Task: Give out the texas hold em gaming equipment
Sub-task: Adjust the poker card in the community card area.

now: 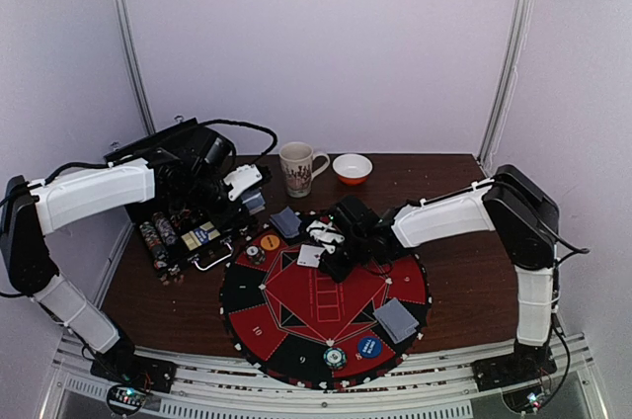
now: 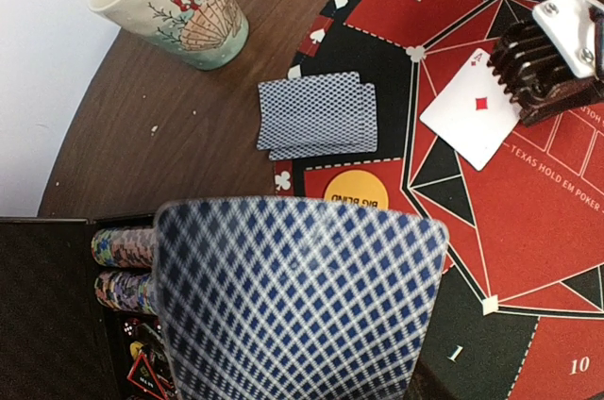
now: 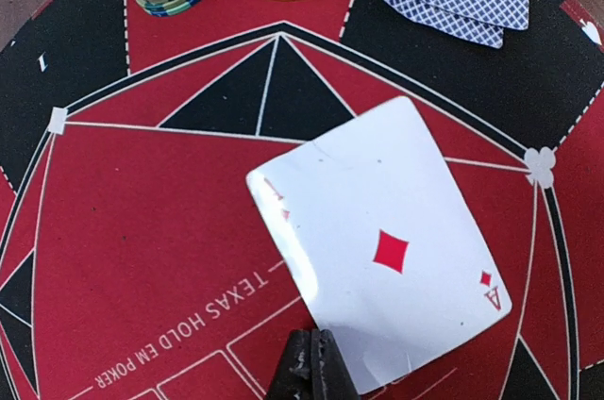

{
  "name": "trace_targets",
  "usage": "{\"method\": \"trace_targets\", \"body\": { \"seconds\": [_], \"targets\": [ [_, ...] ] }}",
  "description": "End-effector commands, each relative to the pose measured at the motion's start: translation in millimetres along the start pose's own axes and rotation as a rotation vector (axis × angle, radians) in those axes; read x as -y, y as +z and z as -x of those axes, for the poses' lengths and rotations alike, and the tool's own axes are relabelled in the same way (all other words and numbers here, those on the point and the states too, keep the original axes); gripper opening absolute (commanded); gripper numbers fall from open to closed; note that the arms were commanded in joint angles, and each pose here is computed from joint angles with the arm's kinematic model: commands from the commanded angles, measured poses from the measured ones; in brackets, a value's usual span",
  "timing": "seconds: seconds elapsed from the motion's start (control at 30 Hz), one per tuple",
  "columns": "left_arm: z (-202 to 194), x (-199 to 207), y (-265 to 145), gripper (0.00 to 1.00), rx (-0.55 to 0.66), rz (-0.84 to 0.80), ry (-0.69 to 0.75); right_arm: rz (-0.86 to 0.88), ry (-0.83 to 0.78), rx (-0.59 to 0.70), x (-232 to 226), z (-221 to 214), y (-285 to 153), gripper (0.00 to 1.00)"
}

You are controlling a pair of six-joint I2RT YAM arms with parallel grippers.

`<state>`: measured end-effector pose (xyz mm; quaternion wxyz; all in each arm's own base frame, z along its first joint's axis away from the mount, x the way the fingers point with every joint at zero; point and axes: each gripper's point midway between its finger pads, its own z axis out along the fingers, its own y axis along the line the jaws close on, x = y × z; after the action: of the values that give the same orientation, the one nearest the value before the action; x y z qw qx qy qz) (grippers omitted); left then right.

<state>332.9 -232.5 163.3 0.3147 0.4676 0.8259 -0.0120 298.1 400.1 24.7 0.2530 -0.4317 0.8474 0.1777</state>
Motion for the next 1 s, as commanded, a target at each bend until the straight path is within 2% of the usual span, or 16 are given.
{"method": "trace_targets", "body": {
  "seconds": [0.0,0.23,0.6,0.83,0.97],
  "targets": [
    [16.1,-11.1,-3.3,0.45,0.056,0.026,-0.017,-0.110,0.003,-0.070,23.7,-14.4,-1.7,0.00],
    [15.4,-10.4,-2.6,0.45,0.055,0.021,-0.017,-0.165,-0.013,-0.085,35.5,-11.1,-0.6,0.00],
    [14.3,-10.2,-3.0,0.45,0.055,0.019,-0.019,-0.080,-0.021,-0.061,20.5,0.0,-3.3,0.00],
    [15.1,-11.5,-1.7,0.45,0.053,0.021,-0.022,0.161,-0.004,0.099,-23.3,47.2,-21.0,0.00],
    [13.6,-14.4,-1.7,0.45,0.043,0.028,-0.034,0.193,0.068,0.172,-25.7,64.0,-11.7,0.00]
  ]
}}
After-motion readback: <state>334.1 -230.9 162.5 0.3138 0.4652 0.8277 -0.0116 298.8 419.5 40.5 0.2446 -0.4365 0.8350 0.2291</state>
